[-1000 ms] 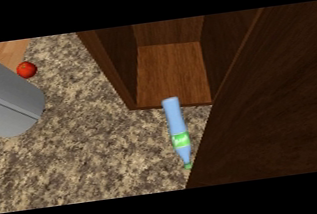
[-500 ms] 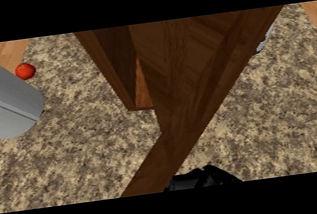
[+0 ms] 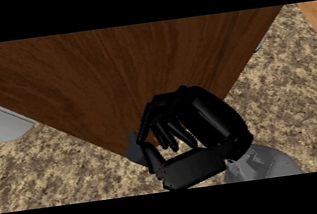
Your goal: Pick up the bottled water, place it into the cabinet and close the cabinet
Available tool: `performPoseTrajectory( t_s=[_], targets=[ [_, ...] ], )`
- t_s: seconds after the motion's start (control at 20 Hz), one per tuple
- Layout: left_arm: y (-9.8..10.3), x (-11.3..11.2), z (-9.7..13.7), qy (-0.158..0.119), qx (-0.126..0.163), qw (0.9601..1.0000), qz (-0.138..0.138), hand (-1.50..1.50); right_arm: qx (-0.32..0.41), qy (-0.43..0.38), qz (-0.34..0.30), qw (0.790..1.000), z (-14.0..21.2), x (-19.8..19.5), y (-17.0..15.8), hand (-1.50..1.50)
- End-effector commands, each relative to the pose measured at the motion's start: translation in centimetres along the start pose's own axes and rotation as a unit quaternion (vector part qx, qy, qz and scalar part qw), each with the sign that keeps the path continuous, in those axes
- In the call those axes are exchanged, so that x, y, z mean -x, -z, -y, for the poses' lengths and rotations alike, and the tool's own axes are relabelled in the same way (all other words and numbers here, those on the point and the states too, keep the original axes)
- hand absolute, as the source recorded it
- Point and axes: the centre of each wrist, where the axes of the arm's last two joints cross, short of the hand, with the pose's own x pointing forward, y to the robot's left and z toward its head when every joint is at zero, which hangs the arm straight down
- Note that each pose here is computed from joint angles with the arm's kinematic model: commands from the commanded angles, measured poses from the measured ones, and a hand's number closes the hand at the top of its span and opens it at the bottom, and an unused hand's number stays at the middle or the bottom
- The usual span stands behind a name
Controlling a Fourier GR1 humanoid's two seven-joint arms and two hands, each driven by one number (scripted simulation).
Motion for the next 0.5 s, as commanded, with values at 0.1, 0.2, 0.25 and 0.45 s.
performPoseTrajectory(
  t_s=[0.1,0.2,0.25,0.45],
  targets=[
    [-1.3,-2.5,-1.1,-0.005,0.0,1.0,0.003,-1.5,0.012,0.018,-0.008,1.0,3.3,-0.1,3.7,1.5],
    [-1.7,-1.2,-1.1,-0.007,-0.008,0.9999,0.005,-1.5,0.018,0.021,0.004,1.0,6.4,-1.1,4.9,1.5],
    [-1.4,-2.1,-2.2,-0.003,-0.013,0.9998,0.012,-1.5,0.008,0.02,-0.008,1.0,5.5,-1.8,5.7,1.5],
    [-1.2,-3.3,-3.1,0.006,-0.009,0.9999,0.011,-1.5,0.002,0.005,-0.015,1.0,9.0,-0.9,6.7,1.5]
  ],
)
